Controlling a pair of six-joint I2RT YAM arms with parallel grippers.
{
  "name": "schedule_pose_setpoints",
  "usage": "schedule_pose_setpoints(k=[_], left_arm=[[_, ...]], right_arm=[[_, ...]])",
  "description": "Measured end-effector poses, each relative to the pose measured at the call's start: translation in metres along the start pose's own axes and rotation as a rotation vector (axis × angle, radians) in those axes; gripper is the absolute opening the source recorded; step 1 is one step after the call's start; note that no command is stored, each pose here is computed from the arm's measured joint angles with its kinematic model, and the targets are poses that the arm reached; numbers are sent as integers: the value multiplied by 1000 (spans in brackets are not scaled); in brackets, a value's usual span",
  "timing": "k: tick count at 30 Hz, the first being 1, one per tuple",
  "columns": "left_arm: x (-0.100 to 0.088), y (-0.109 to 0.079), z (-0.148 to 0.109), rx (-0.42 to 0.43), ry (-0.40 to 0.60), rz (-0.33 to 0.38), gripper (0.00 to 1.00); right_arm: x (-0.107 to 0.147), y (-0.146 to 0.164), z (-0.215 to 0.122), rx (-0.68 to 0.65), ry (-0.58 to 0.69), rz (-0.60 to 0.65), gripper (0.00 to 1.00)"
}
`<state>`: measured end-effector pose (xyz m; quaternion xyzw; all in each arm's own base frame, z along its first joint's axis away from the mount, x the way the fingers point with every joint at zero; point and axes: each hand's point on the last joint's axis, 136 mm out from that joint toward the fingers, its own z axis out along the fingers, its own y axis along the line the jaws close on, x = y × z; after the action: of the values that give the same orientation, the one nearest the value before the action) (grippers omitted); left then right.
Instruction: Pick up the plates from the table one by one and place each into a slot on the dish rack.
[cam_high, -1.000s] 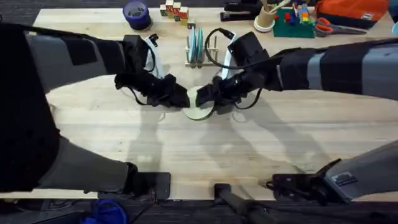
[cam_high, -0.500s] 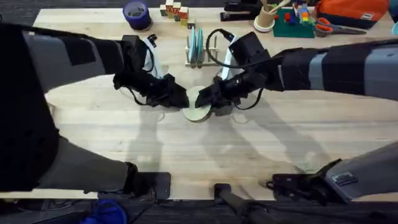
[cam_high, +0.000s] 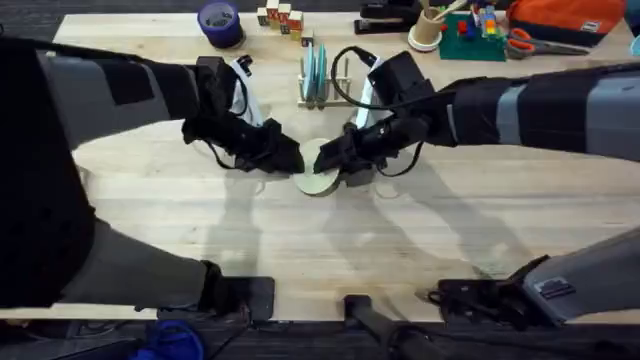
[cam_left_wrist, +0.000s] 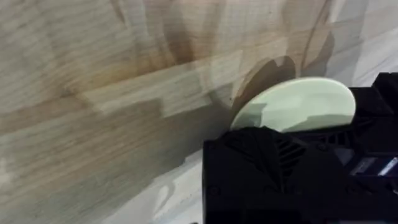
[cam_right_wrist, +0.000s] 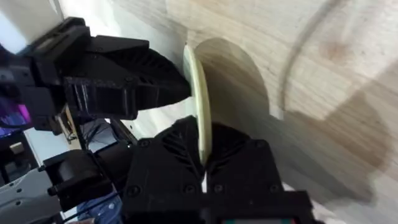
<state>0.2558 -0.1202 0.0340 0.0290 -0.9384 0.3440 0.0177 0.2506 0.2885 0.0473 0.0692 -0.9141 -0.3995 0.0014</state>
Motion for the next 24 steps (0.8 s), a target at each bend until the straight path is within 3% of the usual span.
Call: schedule_pose_setpoints(k=[5, 11, 16, 24], left_arm=[[0, 1, -3, -22, 11, -8, 40], [-3, 5, -10, -110, 23, -7, 40], [-16, 4, -23, -165, -8, 11, 40], [-22, -6, -54, -242, -86, 57, 40]], right_arm=[[0, 1, 1, -2, 0, -5, 32], [3, 4, 5, -5, 11, -18, 31], [7, 6, 7, -11, 26, -18, 31], [8, 6, 7, -12, 28, -18, 28]])
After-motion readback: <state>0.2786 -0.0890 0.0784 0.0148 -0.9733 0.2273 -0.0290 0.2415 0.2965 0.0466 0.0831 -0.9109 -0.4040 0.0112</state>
